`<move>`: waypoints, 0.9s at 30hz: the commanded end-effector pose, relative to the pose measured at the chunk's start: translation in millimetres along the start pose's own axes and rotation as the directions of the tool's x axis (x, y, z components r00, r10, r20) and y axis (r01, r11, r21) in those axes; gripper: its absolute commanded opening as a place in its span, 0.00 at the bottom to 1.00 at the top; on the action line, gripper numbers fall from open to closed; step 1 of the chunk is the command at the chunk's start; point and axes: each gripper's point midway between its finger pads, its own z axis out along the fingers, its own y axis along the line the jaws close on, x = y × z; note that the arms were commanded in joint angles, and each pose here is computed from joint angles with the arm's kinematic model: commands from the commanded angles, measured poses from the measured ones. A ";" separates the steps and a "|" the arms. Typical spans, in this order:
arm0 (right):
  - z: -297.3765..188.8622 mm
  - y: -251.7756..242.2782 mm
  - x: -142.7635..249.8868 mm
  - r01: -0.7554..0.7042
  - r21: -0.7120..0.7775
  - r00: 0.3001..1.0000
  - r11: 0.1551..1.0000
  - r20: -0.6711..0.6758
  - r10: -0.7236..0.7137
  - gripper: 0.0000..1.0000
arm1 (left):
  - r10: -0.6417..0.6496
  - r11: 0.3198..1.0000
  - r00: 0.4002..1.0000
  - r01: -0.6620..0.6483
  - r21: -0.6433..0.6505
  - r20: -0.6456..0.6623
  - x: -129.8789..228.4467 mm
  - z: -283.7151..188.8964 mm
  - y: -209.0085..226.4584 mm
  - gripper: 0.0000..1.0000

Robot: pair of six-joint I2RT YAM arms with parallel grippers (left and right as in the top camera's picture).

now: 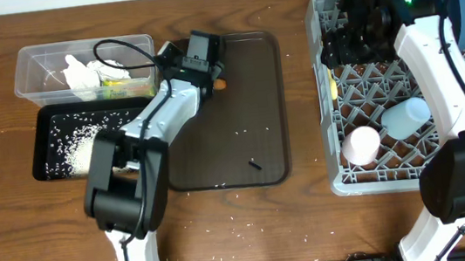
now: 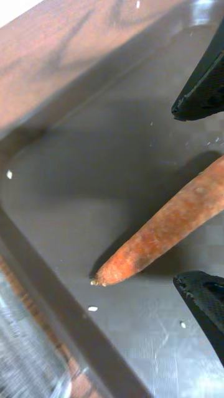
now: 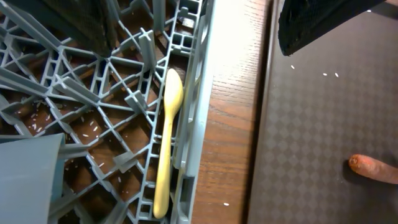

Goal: Sort waste into correct bins and load items into the dishwasher rack
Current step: 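Reach the left gripper to the orange carrot and grasp it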

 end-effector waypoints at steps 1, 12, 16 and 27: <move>-7.8 9.4 -2.7 0.012 -0.011 1.000 1.000 0.020 -0.012 0.82 | -0.004 0.999 1.000 0.004 -0.047 0.000 7.9 19.4 13.6 0.78; -7.8 8.9 -0.7 0.014 -0.010 1.000 1.000 0.012 -0.014 0.82 | 0.132 0.989 0.984 -0.140 -0.057 -0.119 38.2 41.4 27.1 0.46; -7.7 9.2 0.2 0.018 -0.010 1.000 1.000 0.009 -0.018 0.82 | 0.223 0.974 0.962 -0.227 -0.005 -0.157 40.9 35.0 20.0 0.24; -7.5 9.9 0.9 0.027 -0.007 1.000 1.000 0.006 -0.027 0.82 | 0.431 0.882 0.855 -0.467 -0.068 -0.287 39.2 -12.1 54.1 0.08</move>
